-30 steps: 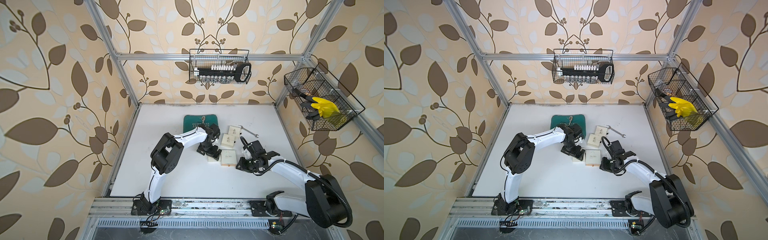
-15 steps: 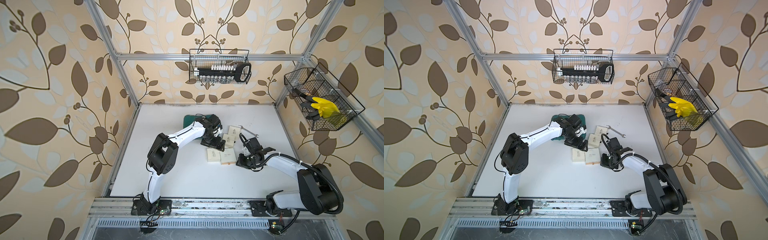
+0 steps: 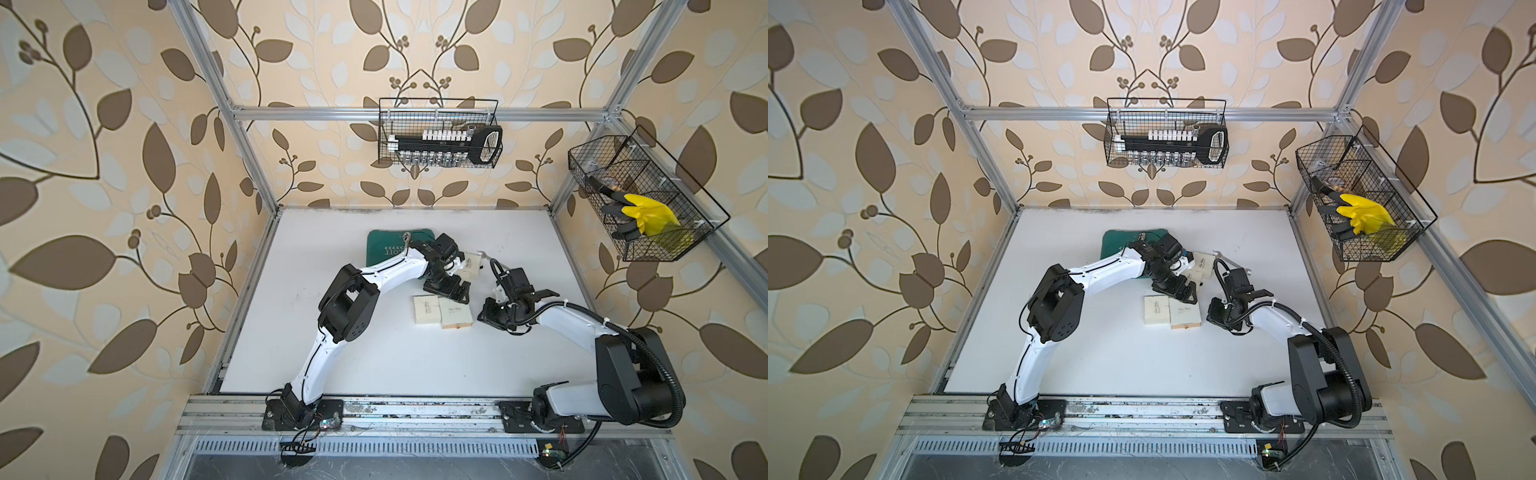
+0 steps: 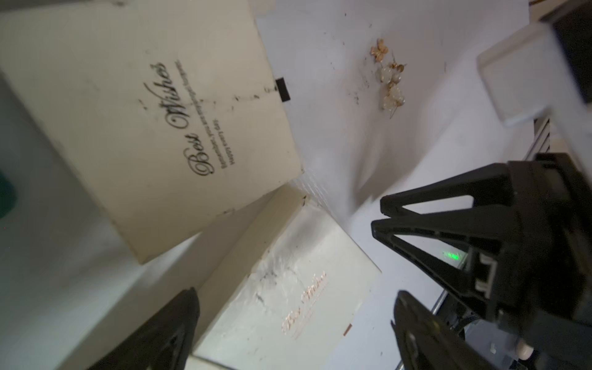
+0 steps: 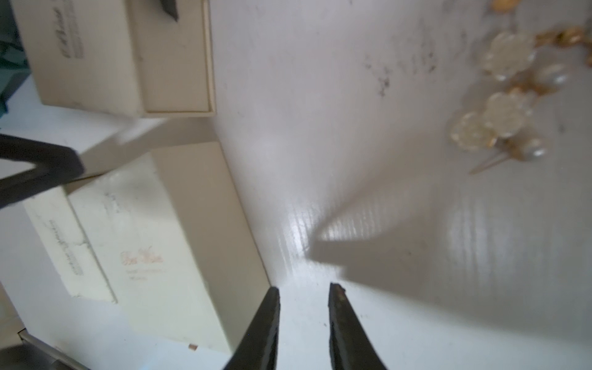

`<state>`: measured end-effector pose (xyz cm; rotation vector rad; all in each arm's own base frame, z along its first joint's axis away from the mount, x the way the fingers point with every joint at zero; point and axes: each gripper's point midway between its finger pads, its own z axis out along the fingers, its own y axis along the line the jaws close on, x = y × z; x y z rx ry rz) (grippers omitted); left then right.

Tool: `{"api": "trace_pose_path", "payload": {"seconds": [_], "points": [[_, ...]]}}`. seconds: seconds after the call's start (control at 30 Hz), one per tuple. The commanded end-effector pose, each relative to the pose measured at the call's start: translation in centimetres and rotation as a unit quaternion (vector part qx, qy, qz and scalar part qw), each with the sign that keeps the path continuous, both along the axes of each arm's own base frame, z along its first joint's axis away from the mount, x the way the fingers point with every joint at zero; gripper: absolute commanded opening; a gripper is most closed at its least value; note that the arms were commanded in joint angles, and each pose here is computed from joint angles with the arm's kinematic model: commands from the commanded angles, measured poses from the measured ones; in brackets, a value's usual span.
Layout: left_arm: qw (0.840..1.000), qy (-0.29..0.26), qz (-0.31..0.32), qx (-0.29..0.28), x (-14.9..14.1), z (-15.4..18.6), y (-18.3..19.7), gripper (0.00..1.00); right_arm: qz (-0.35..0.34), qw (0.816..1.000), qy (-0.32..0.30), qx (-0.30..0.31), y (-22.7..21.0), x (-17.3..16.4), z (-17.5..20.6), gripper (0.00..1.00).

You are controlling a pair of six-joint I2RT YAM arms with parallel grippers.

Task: Take out the earrings from the drawer-style jewelry box
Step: Adjust the jewelry box at the center of the board.

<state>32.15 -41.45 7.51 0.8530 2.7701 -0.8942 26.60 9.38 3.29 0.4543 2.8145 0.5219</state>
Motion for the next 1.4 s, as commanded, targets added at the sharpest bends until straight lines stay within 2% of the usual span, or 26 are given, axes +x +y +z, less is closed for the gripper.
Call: {"api": "trace_pose_path", "payload": {"seconds": [0.0, 0.13, 0.3, 0.73, 0.87, 0.97, 1.17, 1.37], "points": [[0.999, 0.001, -0.011, -0.032, -0.4, 0.7, -1.3, 0.96, 0.02, 1.0, 0.011, 0.016, 0.4, -1.9, 0.1, 0.29], [0.999, 0.019, -0.019, -0.03, -1.4, -0.1, -1.7, 0.96, 0.02, 0.999, 0.023, 0.017, 0.3, -3.2, -0.4, 0.29], [0.999, 0.03, -0.027, -0.03, -2.6, 0.3, -1.1, 0.96, 0.023, 0.999, 0.023, 0.031, 0.8, -2.9, -0.7, 0.29], [0.996, 0.065, -0.056, -0.018, -5.6, 1.4, 0.9, 0.97, 0.019, 0.998, 0.003, 0.065, 2.7, 2.8, -0.1, 0.29], [0.997, 0.055, -0.049, -0.006, -5.9, 1.5, 1.9, 0.97, 0.024, 0.998, 0.004, 0.062, 2.8, 3.9, 0.6, 0.29], [0.998, 0.046, -0.041, 0.0, -5.8, 1.5, 2.4, 0.97, 0.022, 1.0, 0.002, 0.018, 1.3, 3.3, 0.8, 0.29], [0.999, 0.037, -0.035, -0.018, -5.3, 2.1, 2.4, 0.97, 0.002, 0.999, 0.035, -0.04, -1.3, -0.8, 0.1, 0.29], [0.998, 0.043, -0.037, -0.017, -5.4, 1.8, 2.3, 0.97, 0.013, 0.998, 0.064, -0.009, -0.1, -4.3, -1.0, 0.29]]}}
